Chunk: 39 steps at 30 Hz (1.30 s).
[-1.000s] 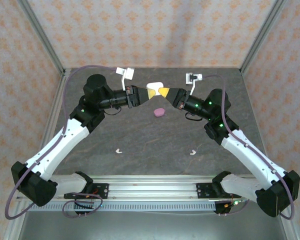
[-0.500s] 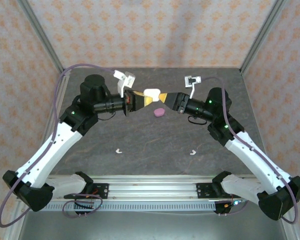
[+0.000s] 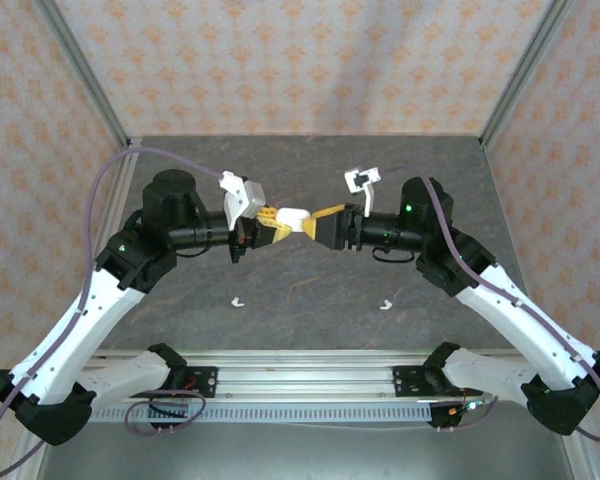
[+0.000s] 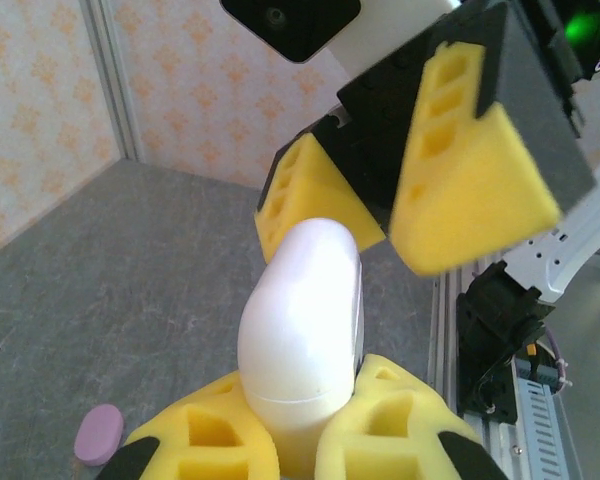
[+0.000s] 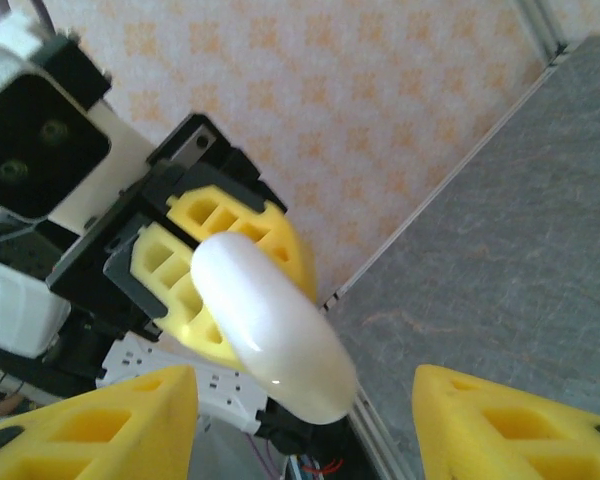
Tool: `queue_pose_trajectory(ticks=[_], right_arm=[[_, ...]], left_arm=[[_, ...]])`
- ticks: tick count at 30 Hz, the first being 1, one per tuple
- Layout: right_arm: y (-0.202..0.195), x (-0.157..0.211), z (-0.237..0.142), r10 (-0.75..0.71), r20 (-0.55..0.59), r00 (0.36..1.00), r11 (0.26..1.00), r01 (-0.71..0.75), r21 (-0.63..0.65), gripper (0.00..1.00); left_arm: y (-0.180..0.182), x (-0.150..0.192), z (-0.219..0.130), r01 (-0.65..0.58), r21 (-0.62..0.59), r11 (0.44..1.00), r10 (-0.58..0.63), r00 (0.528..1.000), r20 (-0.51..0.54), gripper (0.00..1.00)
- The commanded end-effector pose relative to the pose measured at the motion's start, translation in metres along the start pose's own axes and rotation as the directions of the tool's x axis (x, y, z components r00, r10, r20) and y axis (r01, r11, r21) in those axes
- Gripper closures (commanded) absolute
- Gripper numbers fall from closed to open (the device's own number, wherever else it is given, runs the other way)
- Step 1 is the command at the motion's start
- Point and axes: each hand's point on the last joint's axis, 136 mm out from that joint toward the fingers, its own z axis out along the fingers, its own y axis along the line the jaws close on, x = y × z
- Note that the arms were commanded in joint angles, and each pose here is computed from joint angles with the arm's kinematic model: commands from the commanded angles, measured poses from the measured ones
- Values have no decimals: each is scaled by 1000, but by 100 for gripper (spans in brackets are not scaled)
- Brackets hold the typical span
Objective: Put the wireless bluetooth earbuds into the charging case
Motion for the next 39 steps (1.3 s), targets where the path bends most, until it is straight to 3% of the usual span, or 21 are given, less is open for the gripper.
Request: queue_pose_trajectory(ticks=[1, 12, 19, 28, 34, 39], right_arm=[[9, -2, 4, -52, -12, 999, 999, 52, -10, 42], [-21, -26, 2, -47, 46, 998, 987, 39, 157, 43], [-36, -33, 3, 19, 59, 998, 984, -29, 177, 45], [-28, -40, -8, 43, 103, 994, 985, -60, 160, 45], [-95, -35, -26, 177, 195, 965, 883, -243, 402, 52], [-139, -8, 2, 304, 147, 941, 823, -337, 457, 57]], left_arm=[[-9, 1, 2, -26, 55, 998, 26, 1000, 5, 100], [-16, 11, -1, -35, 75, 997, 36, 999, -17, 100], [-15, 16, -2, -27, 62, 998, 29, 999, -26, 100], [8, 33, -6, 25, -53, 998, -30, 996, -81, 100], [18, 41, -22, 29, -159, 987, -44, 995, -92, 100], [19, 44, -42, 16, -249, 968, -40, 995, -94, 100]])
